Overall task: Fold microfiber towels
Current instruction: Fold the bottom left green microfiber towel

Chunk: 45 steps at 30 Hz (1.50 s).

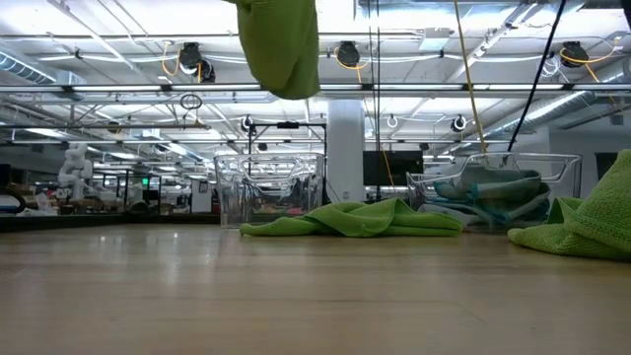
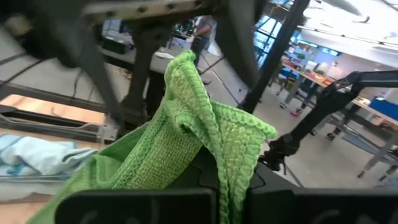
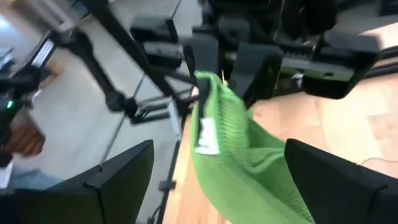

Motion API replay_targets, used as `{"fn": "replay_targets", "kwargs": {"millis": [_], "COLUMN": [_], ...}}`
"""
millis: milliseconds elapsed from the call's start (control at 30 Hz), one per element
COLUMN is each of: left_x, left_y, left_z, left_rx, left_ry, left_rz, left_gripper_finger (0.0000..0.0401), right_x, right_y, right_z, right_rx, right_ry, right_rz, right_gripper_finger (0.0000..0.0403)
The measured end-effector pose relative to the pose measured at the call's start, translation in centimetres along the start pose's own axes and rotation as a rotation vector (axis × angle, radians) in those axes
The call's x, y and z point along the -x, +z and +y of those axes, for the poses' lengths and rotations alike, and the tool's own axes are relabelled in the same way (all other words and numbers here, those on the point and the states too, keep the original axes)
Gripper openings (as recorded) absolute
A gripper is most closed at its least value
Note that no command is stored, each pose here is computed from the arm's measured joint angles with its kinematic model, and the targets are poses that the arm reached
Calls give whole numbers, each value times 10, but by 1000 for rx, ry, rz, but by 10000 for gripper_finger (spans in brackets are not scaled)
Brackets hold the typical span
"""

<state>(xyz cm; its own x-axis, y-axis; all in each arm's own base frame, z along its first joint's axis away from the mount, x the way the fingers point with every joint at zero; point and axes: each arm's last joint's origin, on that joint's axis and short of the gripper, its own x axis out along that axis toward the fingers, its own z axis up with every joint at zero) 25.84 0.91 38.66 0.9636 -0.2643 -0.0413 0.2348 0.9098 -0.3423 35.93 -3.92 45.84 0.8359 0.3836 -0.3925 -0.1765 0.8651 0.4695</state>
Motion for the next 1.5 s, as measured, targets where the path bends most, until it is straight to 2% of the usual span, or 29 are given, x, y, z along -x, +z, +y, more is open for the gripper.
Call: {"fn": "replay_targets", "kwargs": {"millis": [167, 367, 533, 667, 800, 900, 1067, 1200, 1300, 1400, 1500], "left_x": [-3, -5, 3, 18, 35, 46, 58, 60, 60, 60, 60], "left_y": [-3, -5, 7, 18, 27, 31, 37, 38, 38, 38, 38], "left_z": [-8, -19, -33, -42, -50, -53, -57, -57, -57, -58, -58], "left_rx": [6, 36, 61, 76, 83, 86, 90, 119, 150, 165, 171], "left_ry": [-34, -79, -137, -126, -93, -78, -79, -84, -93, -101, -103], "left_rz": [12, 9, -95, -182, -259, -292, -348, -353, -347, -343, -343], "left_gripper_finger": [7, 7, 7, 4, 5, 5, 5, 5, 5, 5, 5], "right_x": [-19, -23, 12, 43, 54, 54, 25, -10, -33, -53, -68], "right_y": [-4, -5, -2, -7, -23, -36, -65, -95, -117, -132, -135], "right_z": [-12, -18, -3, 16, 32, 39, 30, 7, -13, -29, -38], "right_rx": [52, 33, -42, -62, -79, -113, -283, -540, -678, -754, -764], "right_ry": [48, 125, 140, 97, 13, 27, 182, 336, 435, 471, 482], "right_rz": [55, 83, 64, 58, 34, -42, -218, -342, -409, -455, -477], "right_gripper_finger": [348, 347, 347, 347, 347, 347, 347, 348, 348, 348, 348]}}
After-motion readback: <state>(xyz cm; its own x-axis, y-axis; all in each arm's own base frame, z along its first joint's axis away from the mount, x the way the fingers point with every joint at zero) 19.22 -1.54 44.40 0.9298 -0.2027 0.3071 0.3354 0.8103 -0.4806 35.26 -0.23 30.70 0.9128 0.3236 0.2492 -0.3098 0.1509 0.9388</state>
